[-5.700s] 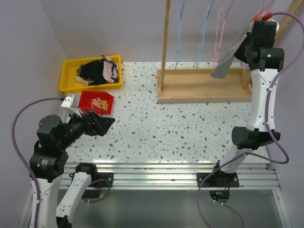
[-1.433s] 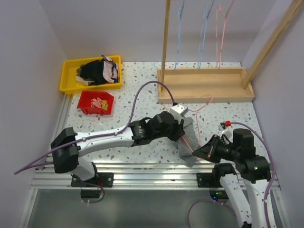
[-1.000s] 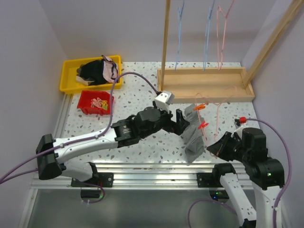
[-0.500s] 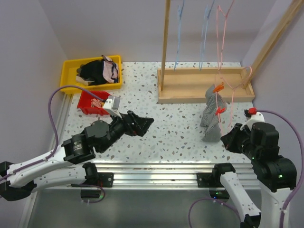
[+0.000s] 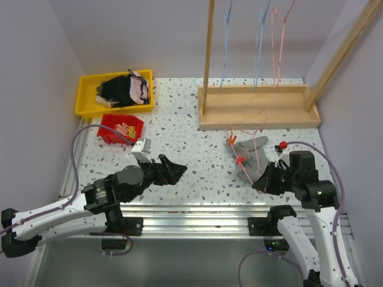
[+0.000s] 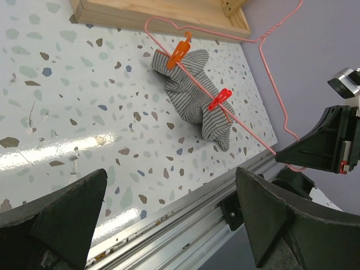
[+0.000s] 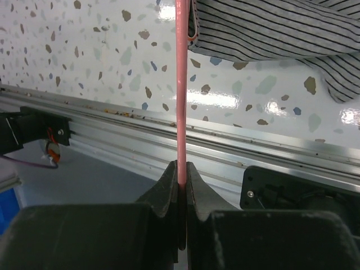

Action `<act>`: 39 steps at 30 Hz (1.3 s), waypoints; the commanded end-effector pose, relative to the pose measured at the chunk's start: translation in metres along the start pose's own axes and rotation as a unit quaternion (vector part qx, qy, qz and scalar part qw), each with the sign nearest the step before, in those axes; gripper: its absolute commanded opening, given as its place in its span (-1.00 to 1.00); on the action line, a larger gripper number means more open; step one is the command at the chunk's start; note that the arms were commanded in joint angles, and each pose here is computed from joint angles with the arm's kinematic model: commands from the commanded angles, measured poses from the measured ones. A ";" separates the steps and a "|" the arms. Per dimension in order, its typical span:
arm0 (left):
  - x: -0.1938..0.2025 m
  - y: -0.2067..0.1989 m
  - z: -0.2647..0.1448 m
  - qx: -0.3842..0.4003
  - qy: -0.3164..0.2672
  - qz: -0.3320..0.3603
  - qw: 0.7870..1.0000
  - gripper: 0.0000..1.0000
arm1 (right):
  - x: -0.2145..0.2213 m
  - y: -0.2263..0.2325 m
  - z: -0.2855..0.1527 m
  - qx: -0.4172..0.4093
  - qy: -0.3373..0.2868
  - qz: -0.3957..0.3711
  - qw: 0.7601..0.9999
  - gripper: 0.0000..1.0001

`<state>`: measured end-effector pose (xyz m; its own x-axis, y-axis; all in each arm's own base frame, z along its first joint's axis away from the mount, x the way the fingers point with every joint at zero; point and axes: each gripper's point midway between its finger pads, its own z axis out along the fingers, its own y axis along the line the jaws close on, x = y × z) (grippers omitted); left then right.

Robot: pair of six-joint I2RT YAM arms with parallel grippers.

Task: Remove the underwear clipped to the hanger

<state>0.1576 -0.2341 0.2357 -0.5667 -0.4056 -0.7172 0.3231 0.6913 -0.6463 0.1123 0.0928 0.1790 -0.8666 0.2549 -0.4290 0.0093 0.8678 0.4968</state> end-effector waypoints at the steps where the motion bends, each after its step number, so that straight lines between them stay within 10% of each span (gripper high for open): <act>1: 0.004 -0.003 0.008 0.007 -0.007 -0.032 0.999 1.00 | 0.002 0.019 0.004 -0.066 -0.004 -0.009 0.998 -1.00; 23: 0.047 -0.059 0.096 0.052 0.080 -0.159 0.983 1.00 | 0.063 -0.009 0.036 -0.065 0.082 0.028 0.994 -1.00; 39: 0.057 -0.004 0.230 -0.032 0.215 -0.208 0.954 1.00 | 0.061 -0.011 0.035 -0.059 0.070 0.026 0.995 -1.00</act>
<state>0.2938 -0.3821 0.1222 -0.8620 -0.4266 -0.2740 -0.0471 0.6054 -0.7945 0.0834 0.1122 0.1234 -0.9149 0.2304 -0.3316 -0.0134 0.8033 0.5954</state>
